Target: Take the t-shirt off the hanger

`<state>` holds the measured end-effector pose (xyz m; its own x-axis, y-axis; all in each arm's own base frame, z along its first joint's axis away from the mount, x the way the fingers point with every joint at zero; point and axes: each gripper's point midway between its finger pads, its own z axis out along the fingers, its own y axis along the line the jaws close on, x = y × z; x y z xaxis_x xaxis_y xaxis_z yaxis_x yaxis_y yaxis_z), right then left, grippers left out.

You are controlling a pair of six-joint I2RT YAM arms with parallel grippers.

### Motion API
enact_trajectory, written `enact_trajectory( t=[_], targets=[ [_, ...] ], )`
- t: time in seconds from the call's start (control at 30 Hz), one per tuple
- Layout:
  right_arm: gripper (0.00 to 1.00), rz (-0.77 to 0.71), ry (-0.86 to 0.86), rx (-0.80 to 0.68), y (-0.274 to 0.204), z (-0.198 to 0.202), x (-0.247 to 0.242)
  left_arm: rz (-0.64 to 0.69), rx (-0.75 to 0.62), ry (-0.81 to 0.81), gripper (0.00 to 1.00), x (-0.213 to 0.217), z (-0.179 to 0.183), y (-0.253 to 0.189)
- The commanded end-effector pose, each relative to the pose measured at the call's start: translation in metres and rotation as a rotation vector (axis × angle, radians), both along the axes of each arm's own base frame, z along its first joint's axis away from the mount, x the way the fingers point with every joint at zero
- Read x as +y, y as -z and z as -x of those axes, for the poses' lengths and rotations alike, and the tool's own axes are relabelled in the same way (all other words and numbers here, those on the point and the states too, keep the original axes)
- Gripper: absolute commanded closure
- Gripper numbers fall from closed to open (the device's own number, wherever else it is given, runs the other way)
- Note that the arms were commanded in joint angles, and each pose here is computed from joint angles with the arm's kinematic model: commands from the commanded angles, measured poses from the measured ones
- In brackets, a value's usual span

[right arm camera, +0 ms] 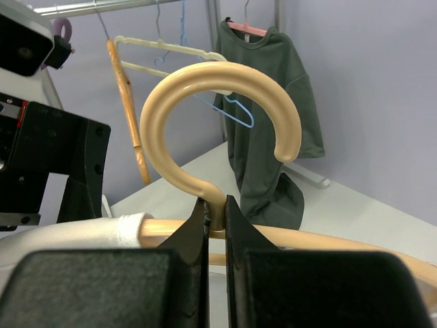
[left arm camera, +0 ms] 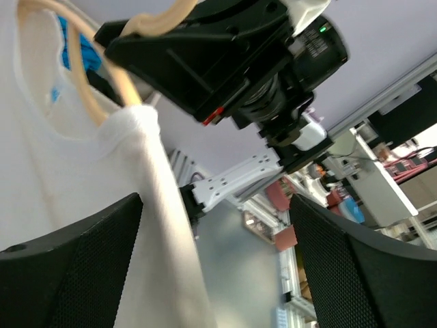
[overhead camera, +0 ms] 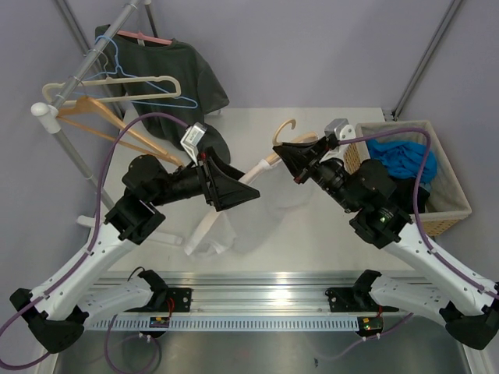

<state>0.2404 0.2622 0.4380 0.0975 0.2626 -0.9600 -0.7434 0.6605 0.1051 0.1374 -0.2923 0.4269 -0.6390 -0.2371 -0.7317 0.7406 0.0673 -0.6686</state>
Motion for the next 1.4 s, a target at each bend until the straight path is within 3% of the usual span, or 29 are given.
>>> enact_trajectory(
  t=[0.0, 0.1, 0.23, 0.5, 0.6, 0.7, 0.73, 0.83, 1.37],
  targets=[
    [1.00, -0.067, 0.107, -0.032, -0.023, -0.003, -0.024, -0.016, -0.103, -0.015, 0.08, 0.007, 0.006, -0.011],
    [1.00, -0.059, 0.239, -0.001, -0.015, -0.019, -0.043, -0.108, -0.187, -0.078, 0.08, 0.017, 0.000, -0.001],
    [1.00, -0.081, 0.317, -0.003, -0.018, -0.022, -0.060, -0.216, -0.201, -0.187, 0.08, 0.031, -0.013, 0.024],
    [1.00, -0.120, 0.351, -0.014, -0.048, -0.014, -0.076, -0.301, -0.221, -0.270, 0.18, 0.050, -0.017, 0.058],
    [1.00, -0.135, 0.332, -0.026, -0.058, -0.006, -0.080, -0.320, -0.222, -0.276, 0.38, 0.051, -0.019, 0.066],
    [1.00, -0.158, 0.363, -0.031, -0.063, -0.005, -0.090, -0.326, -0.213, -0.282, 0.63, 0.052, -0.020, 0.070],
    [1.00, -0.164, 0.378, -0.030, -0.065, -0.006, -0.093, -0.331, -0.207, -0.303, 0.83, 0.054, -0.023, 0.072],
    [1.00, -0.130, 0.439, -0.031, -0.066, -0.013, -0.099, -0.328, -0.194, -0.328, 1.00, 0.058, -0.023, 0.074],
    [1.00, -0.160, 0.559, 0.000, -0.078, -0.034, -0.148, -0.383, -0.160, -0.432, 1.00, 0.082, -0.024, 0.083]
  ],
)
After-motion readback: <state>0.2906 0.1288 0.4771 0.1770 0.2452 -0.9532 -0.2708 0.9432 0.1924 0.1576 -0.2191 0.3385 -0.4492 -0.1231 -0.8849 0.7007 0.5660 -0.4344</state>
